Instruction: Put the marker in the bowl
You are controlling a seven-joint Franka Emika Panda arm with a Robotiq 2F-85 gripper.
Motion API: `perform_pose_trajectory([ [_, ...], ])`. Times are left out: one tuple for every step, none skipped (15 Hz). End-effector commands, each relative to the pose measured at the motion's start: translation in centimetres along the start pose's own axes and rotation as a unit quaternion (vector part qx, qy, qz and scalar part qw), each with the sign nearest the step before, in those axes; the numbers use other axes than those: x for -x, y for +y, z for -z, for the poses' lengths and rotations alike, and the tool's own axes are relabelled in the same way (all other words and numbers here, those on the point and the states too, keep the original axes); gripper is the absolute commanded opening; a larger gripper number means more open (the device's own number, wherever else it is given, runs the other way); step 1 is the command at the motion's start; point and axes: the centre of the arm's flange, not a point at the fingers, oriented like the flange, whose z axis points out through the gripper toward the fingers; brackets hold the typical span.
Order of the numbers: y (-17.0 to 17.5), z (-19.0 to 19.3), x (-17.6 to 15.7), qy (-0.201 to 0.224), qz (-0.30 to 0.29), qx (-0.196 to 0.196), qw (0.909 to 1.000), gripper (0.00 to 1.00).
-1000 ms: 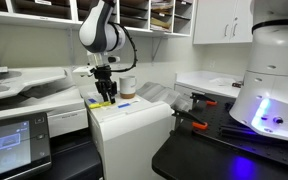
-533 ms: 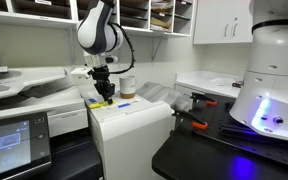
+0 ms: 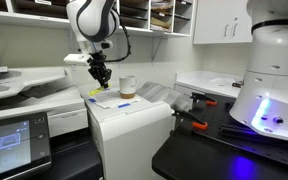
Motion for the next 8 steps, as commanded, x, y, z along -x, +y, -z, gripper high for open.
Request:
perform_pose_trajectory([
  [1.3, 4.3, -0.9, 0.101, 0.021, -0.007, 0.9947, 0.05],
  [1.4, 5.3, -1.4, 0.134, 0.025, -0.004, 0.9907, 0.05],
  [1.6, 5.8, -1.8, 0.165, 0.026, 0.000, 0.9859, 0.05],
  [1.9, 6.3, -2.1, 0.197, 0.028, 0.006, 0.9799, 0.05],
  [2.2, 6.5, -2.4, 0.230, 0.032, 0.012, 0.9726, 0.05],
  [2.6, 6.7, -2.6, 0.262, 0.033, 0.018, 0.9643, 0.05],
  [2.9, 6.7, -2.8, 0.294, 0.036, 0.028, 0.9547, 0.05],
  [3.3, 6.7, -3.0, 0.321, 0.042, 0.039, 0.9455, 0.05],
])
